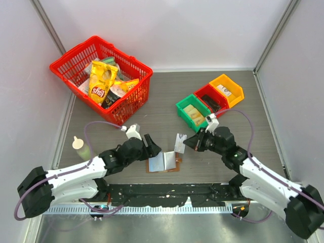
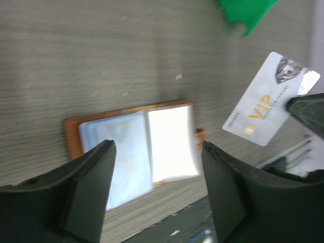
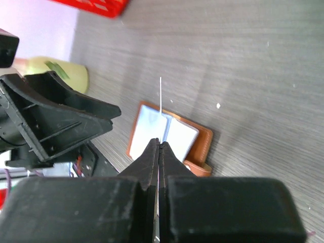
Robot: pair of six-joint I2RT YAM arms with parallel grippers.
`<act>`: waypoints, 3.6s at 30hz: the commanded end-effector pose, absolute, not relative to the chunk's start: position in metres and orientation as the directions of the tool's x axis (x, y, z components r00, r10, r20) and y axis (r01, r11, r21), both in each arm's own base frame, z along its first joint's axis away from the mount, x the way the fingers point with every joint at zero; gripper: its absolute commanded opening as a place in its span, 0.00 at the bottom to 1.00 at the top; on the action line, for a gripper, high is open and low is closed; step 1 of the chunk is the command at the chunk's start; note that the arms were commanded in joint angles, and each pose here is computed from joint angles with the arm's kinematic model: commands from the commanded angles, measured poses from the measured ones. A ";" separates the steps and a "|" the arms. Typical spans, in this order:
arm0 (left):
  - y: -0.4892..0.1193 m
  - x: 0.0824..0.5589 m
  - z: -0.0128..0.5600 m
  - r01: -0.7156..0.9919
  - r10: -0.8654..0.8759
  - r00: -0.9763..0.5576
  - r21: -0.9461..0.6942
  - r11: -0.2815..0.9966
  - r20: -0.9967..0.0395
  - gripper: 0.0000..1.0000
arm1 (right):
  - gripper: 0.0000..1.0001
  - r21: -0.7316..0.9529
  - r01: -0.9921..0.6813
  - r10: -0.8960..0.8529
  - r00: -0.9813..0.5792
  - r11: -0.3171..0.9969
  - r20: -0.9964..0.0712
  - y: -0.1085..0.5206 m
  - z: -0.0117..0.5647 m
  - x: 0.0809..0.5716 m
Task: Take the credit cards out of the card holder
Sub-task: Remove the credit card from the card holder, then place the credit card in the storage box.
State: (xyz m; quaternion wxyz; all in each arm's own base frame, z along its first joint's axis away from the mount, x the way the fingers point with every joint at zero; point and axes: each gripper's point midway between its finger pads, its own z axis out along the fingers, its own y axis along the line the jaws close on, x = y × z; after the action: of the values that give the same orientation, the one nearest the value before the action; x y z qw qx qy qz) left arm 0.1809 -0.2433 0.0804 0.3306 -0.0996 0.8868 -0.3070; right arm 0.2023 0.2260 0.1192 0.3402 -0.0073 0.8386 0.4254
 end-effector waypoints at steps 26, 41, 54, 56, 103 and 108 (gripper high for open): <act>-0.344 0.202 0.287 0.527 -0.556 -0.617 -0.817 0.233 -0.557 0.84 | 0.01 0.809 -0.578 0.740 -0.496 0.109 -0.455 0.214 0.283 0.191; -0.349 0.192 0.291 0.547 -0.529 -0.653 -0.821 0.166 -0.542 0.00 | 0.28 0.766 -0.633 0.663 -0.525 0.115 -0.534 0.226 0.277 0.177; -0.354 0.182 0.289 0.524 -0.457 -0.723 -0.842 0.125 -0.518 0.00 | 0.28 0.698 -0.713 0.611 -0.525 0.065 -0.593 0.237 0.291 0.166; -0.353 0.182 0.287 0.518 -0.455 -0.727 -0.846 0.127 -0.514 0.00 | 0.25 0.690 -0.721 0.607 -0.520 0.065 -0.601 0.238 0.293 0.165; -0.095 0.221 0.238 0.221 -0.109 -0.324 -0.187 0.957 -0.940 1.00 | 0.01 0.684 0.129 0.676 -0.364 0.718 -0.641 -0.049 0.204 0.510; -0.096 0.221 0.236 0.226 -0.100 -0.332 -0.182 0.957 -0.938 1.00 | 0.01 0.735 0.164 0.732 -0.373 0.657 -0.571 -0.056 0.170 0.546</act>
State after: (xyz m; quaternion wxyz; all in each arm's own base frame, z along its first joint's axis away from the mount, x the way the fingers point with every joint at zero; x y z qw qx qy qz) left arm 0.2177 -0.1003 0.2358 0.5706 0.0390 0.8056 -0.1549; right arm 0.5142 -0.0495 0.1551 0.4517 0.2778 0.8028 0.2725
